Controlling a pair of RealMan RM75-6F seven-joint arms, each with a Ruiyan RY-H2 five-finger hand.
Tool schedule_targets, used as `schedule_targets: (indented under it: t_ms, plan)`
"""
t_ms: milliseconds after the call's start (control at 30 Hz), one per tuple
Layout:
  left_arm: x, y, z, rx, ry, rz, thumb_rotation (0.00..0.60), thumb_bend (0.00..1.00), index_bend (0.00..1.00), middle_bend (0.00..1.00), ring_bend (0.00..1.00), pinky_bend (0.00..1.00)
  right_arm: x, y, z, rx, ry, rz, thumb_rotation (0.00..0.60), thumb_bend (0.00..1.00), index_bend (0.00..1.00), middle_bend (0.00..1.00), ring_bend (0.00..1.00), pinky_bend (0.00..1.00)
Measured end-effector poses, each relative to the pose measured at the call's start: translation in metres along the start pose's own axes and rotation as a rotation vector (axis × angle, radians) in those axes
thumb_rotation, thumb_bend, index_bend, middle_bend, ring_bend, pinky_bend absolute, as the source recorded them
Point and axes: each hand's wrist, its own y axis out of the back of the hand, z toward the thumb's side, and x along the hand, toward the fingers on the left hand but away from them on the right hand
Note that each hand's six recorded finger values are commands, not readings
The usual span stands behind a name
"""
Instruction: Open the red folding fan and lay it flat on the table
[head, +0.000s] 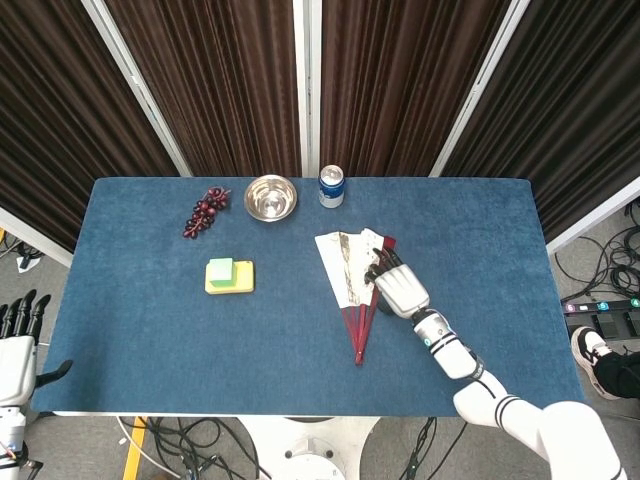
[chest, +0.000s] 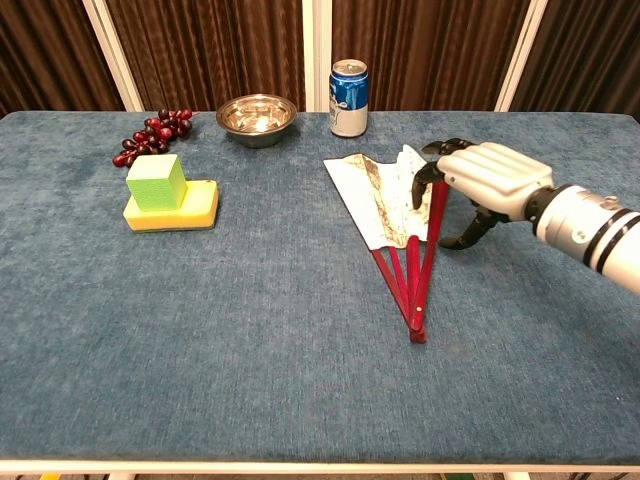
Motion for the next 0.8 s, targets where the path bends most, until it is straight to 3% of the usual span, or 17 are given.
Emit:
schedule_targets:
  t_ms: [400, 533, 800]
  plan:
    - [0.001, 0.002, 0.000, -0.002, -0.001, 0.008, 0.600, 0.00, 0.11, 0.07, 0.01, 0.05, 0.000, -0.010, 0.006, 0.023, 0.049, -0.074, 0.600, 0.41, 0.51, 0.42, 0.16, 0.00]
    - [0.001, 0.003, 0.000, -0.006, -0.005, 0.014, 0.600, 0.00, 0.11, 0.07, 0.02, 0.05, 0.000, -0.010, 0.011, 0.061, 0.093, -0.089, 0.600, 0.59, 0.59, 0.47, 0.22, 0.03]
    - [0.012, 0.015, 0.013, -0.035, -0.077, 0.051, 0.600, 0.00, 0.11, 0.07, 0.01, 0.05, -0.013, 0.023, 0.020, 0.107, 0.221, -0.155, 0.600, 0.81, 0.74, 0.58, 0.34, 0.10]
